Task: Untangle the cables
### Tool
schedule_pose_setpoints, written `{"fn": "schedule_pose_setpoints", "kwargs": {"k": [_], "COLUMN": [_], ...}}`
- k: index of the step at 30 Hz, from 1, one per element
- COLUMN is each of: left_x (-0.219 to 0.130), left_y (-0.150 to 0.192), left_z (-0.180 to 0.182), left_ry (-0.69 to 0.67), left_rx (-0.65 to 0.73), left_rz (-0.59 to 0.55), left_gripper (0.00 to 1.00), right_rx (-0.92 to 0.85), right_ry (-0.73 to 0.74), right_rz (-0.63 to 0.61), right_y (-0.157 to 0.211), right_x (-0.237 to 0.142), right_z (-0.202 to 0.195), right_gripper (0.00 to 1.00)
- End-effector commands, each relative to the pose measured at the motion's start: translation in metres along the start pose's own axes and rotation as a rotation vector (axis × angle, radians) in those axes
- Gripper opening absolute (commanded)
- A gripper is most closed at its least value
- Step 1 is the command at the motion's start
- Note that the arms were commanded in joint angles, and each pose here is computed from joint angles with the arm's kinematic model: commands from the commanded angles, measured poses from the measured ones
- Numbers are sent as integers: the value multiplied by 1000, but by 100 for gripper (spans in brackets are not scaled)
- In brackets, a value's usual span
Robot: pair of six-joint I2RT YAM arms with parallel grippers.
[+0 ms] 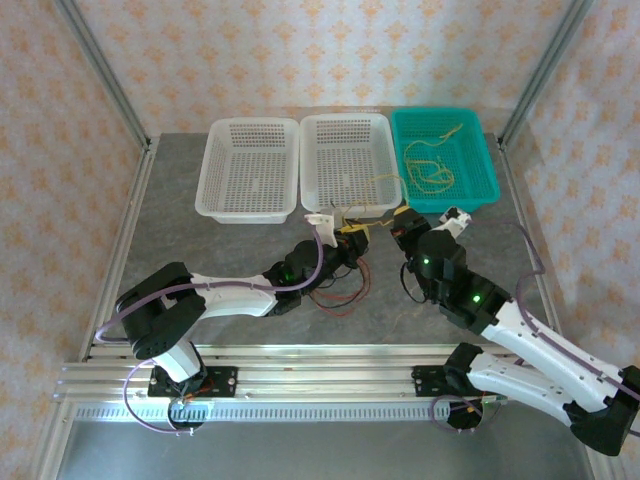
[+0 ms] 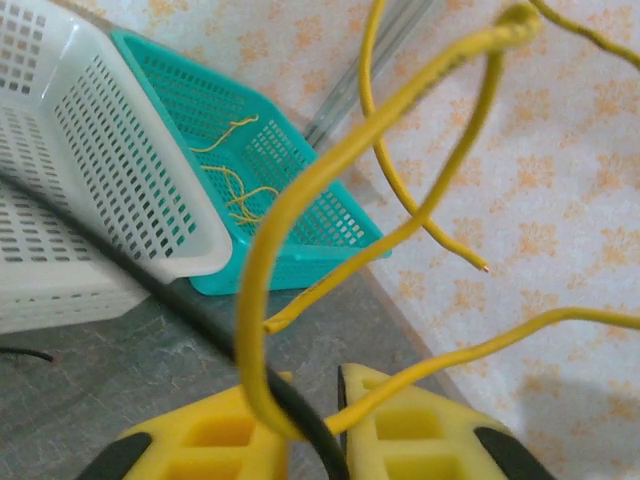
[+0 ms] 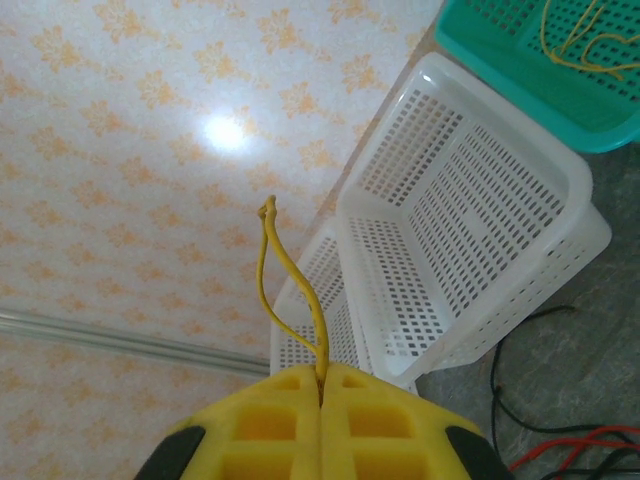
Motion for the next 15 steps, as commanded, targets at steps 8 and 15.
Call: {"fn": "schedule_pose_setpoints", "kwargs": {"k": [8, 15], "left_x": [-16, -32], "left_y": [0, -5], "left_z": [-1, -5], "left_ry": [50, 140], "left_rx": [26, 71], "left_rz": [24, 39], "left_gripper": [11, 11], "right_rx": [-149, -299], "right_ry": [27, 101], "right_rz": [-198, -305], "right_y": [-20, -25], "right_x": [-10, -8], "right_z": [11, -2], "right_gripper": [0, 0]}}
Point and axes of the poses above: each hand's point on the last joint's axis, 136 mm out from that joint toward the fingers, its own x axis out along the fingers, its own z axis along the line the jaws close on, y = z × x, the point moved 10 cm from there along -x, back along the fingers, and after that the axes turned 14 degrees about x, right-handed, at the moved point
